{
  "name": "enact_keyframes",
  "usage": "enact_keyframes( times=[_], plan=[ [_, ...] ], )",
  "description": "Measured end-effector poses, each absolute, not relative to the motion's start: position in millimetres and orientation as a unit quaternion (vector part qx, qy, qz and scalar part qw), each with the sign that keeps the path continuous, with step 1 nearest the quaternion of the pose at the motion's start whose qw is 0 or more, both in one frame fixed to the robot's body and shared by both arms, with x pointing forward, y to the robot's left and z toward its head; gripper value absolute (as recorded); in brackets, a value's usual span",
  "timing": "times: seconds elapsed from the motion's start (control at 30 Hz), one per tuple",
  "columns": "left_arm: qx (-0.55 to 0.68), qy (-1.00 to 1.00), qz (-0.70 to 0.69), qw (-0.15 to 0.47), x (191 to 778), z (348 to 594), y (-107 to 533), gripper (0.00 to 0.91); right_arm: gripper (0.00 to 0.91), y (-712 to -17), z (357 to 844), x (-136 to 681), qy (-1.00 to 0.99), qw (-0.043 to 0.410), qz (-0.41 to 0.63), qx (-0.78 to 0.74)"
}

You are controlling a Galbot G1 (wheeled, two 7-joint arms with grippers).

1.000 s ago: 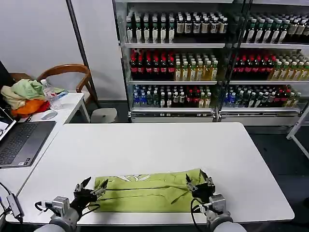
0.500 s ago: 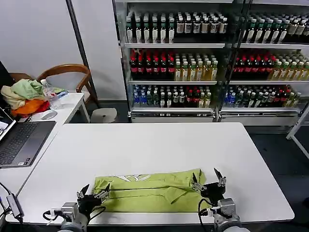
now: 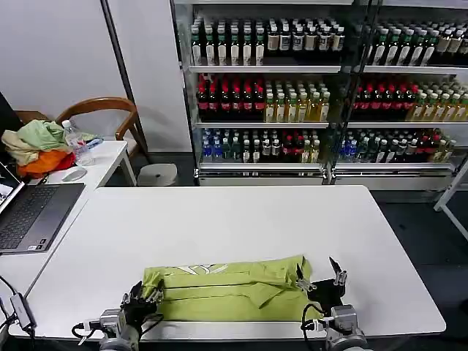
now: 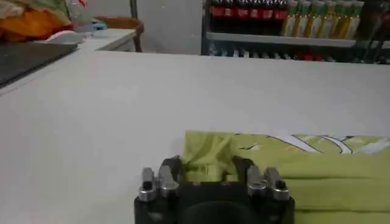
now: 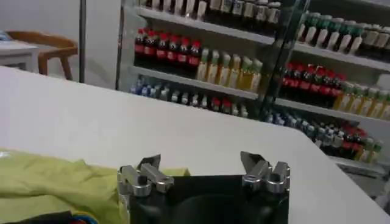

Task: Fold and organize the clothes.

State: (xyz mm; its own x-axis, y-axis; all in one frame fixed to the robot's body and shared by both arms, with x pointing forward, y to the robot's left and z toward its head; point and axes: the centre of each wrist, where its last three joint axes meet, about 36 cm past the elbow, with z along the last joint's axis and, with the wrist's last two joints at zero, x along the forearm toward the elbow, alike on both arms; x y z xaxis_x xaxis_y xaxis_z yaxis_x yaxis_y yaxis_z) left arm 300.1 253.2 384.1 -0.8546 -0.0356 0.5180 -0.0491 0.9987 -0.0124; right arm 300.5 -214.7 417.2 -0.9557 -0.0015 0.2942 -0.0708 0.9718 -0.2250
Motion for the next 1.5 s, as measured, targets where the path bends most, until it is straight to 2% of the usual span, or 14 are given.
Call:
enact_keyframes(
  times=[0.67, 0.97, 1.5],
  plan=[
    [0.011, -0.965, 0.021, 0.262, 302, 392, 256, 0.030, 0.907, -218, 423, 303, -0.981, 0.142, 0.128, 0.010],
    [0.034, -0.967, -0.011, 0.251, 312, 420, 292, 0.030, 0.907, -217, 427, 309, -0.982, 0.136, 0.132, 0.012],
    [0.138, -0.958, -0.065, 0.243, 336, 475, 397, 0.040, 0.907, -212, 429, 316, -0.983, 0.127, 0.133, 0.020]
  ],
)
